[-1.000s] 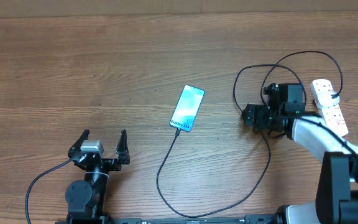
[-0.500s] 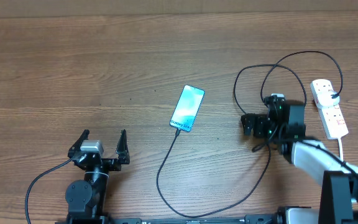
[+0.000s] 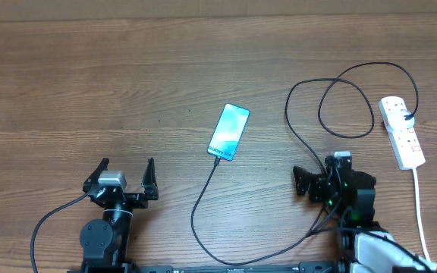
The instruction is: Plug charger to phone and switch on socket
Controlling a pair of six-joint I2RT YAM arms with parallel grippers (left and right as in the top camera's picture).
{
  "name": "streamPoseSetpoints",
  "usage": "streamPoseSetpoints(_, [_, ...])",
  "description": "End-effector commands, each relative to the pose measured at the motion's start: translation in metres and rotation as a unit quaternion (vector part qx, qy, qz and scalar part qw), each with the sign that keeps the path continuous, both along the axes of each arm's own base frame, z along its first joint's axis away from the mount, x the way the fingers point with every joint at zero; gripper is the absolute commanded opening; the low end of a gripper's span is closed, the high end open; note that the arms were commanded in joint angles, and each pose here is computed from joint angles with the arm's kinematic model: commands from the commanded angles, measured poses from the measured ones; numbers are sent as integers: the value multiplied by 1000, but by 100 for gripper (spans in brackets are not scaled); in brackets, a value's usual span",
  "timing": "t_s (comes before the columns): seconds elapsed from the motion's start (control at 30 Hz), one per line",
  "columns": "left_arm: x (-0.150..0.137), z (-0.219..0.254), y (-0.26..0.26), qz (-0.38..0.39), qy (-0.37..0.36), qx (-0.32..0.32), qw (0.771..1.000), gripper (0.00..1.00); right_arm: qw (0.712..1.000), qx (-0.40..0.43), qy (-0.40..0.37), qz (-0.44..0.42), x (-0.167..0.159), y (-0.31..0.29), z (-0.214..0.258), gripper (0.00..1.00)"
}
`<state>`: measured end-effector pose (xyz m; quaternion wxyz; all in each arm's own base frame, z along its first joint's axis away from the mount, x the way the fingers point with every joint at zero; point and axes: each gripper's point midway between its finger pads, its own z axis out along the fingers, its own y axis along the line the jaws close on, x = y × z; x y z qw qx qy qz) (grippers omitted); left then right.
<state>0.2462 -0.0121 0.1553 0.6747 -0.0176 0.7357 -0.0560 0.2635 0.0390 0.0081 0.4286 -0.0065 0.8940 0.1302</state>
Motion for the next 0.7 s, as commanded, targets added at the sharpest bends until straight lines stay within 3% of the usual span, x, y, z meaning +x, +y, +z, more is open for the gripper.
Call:
streamPoseSetpoints(0.0, [0,0,-1,-1,-3,6,1000,100,1000,6,-3,2,-5,2,2,100])
streamPoseSetpoints(0.67, [0,0,-1,-1,-3,6,1000,100,999,7,-43,11,-20,5,35,100])
